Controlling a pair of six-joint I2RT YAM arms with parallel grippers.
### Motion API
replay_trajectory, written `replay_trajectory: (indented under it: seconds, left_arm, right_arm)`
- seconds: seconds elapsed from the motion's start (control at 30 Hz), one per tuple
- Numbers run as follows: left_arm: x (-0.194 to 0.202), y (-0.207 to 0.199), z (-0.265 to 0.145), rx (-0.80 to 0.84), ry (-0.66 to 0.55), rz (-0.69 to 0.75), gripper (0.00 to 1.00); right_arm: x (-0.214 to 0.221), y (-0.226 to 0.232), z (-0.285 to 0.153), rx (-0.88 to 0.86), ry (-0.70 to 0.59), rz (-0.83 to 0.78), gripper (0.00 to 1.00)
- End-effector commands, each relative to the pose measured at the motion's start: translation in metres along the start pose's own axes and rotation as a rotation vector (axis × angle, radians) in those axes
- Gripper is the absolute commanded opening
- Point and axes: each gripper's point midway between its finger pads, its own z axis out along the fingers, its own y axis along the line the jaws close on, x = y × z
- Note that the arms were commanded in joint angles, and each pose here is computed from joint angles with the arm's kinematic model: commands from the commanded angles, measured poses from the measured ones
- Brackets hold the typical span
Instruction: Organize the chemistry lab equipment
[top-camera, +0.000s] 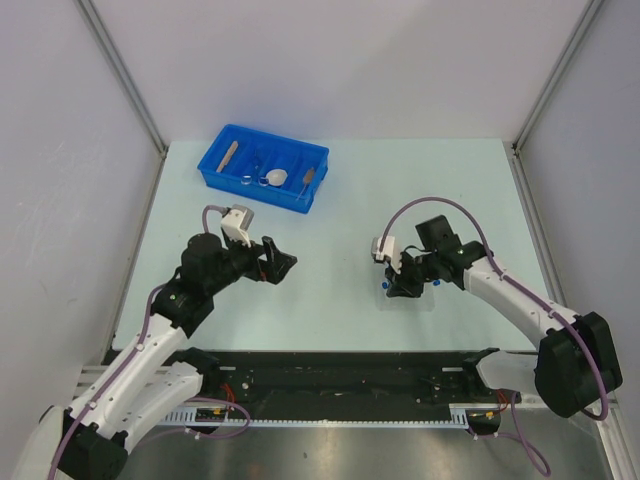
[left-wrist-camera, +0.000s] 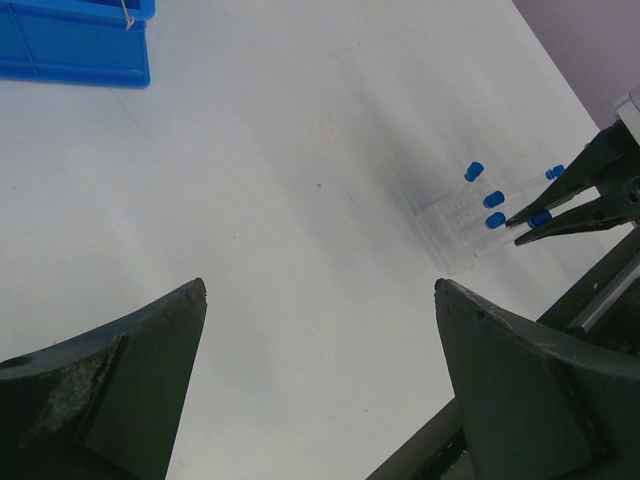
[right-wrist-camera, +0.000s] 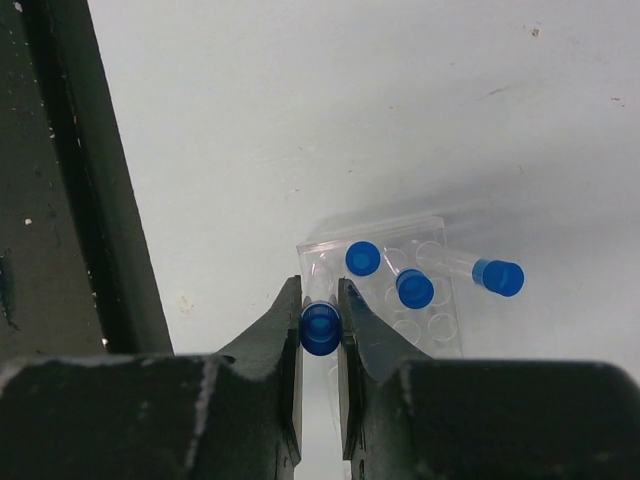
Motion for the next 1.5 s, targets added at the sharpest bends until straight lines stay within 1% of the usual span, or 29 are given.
replay_trajectory:
  seconds: [0.0, 0.27, 0.5, 0.57, 0.7, 0.77, 1.1, 1.2, 1.27, 1.33, 1.4, 1.47]
  left_arm:
    - [-0.005, 0.000, -0.002, -0.003, -0.022, -0.017, 1.00]
    - [-0.005, -0.001, -0.002, 0.000, -0.024, -0.018, 1.00]
    - [-0.005, -0.001, -0.003, -0.001, -0.025, -0.018, 1.00]
    - [-0.005, -0.001, -0.004, -0.003, -0.027, -0.018, 1.00]
    - [-0.008, -0.001, -0.008, -0.009, -0.030, -0.015, 1.00]
    - [-0.012, -0.002, -0.011, -0.016, -0.030, -0.009, 1.00]
    - [-0.044, -0.005, -0.027, -0.053, -0.071, 0.043, 1.00]
    - [-0.052, -0.008, -0.033, -0.051, -0.085, 0.039, 1.00]
    - [-0.054, -0.009, -0.037, -0.057, -0.087, 0.037, 1.00]
    - [-0.061, -0.010, -0.044, -0.069, -0.099, 0.037, 1.00]
    - [-0.072, -0.010, -0.052, -0.086, -0.132, 0.046, 1.00]
    - [-0.078, -0.009, -0.060, -0.101, -0.148, 0.050, 1.00]
  right_arm:
    - [0.000, -0.007, 0.004, 0.034, 0.002, -0.027, 0.12]
    - [0.013, -0.007, 0.009, 0.045, 0.036, -0.021, 0.13]
    - [0.020, 0.001, 0.014, 0.017, 0.059, -0.015, 0.21]
    - [0.020, 0.002, 0.013, 0.015, 0.059, -0.016, 0.25]
    - [0.014, 0.000, 0.006, 0.045, 0.046, -0.008, 0.50]
    - [0.012, 0.002, -0.001, 0.042, 0.045, 0.002, 0.55]
    - [-0.029, -0.013, -0.070, 0.147, -0.072, 0.053, 0.66]
    - [-0.038, -0.019, -0.088, 0.197, -0.103, 0.078, 0.71]
    - [-0.046, -0.029, -0.104, 0.259, -0.129, 0.091, 0.78]
    - [-0.054, -0.041, -0.121, 0.337, -0.170, 0.139, 0.84]
    - [-0.068, -0.057, -0.142, 0.431, -0.212, 0.156, 0.93]
    - [-0.072, -0.070, -0.161, 0.512, -0.243, 0.231, 0.97]
